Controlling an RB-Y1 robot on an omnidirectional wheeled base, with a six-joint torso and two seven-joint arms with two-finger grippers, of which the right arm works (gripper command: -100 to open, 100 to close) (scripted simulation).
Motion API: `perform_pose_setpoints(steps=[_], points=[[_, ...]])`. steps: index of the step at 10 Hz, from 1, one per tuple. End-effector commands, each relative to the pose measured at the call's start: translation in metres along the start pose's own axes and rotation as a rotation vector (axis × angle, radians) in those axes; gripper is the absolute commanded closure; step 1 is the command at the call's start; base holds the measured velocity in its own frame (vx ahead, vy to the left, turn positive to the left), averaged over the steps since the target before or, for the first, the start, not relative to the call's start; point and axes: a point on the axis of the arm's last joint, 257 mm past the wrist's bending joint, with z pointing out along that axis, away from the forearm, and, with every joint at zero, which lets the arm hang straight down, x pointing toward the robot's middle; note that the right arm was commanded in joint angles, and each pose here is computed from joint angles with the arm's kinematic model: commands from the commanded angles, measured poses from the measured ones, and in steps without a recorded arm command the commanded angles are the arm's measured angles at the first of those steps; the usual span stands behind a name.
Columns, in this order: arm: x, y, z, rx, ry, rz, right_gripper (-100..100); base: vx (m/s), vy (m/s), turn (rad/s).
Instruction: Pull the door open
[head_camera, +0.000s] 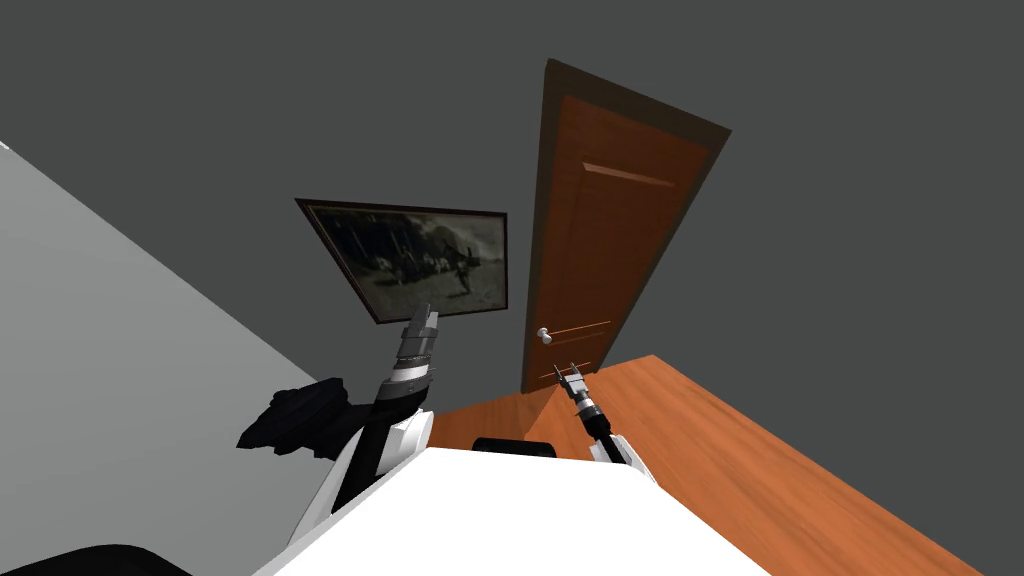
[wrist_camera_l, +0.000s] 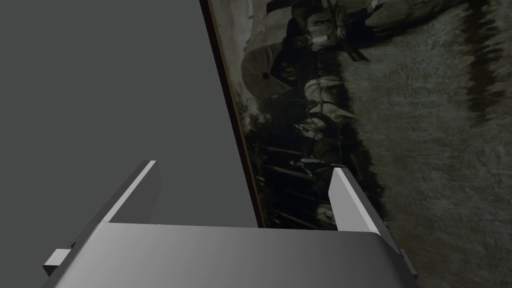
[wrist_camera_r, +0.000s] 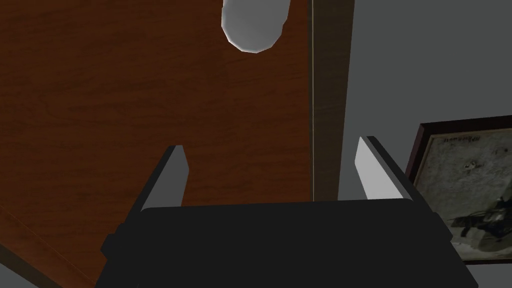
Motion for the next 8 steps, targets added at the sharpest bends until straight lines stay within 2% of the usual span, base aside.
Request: perform_pose_setpoints(steps=[1,3,4,7,8], points=[[0.007,0.0,-0.0014,-0.004,0.016,-0.028,-100,0.095,-0.007,0.043],[0.016,-0.001,-0.0036,-0.011,0.037,-0.062,-100,0.108,-0.004,0.035],[0.014,-0.001,-0.0028,-0.008,0.03,-0.048,-100,0.055,-0.006,0.013],[0.017,-0.045,-0.0171,0.102,0.039,-0.06,-100,-0.102,-0.022,0.292],[0.017,-0.045,-0.0171,0.102,0.039,-0.06,-100,-0.057,-0.039,0.115]])
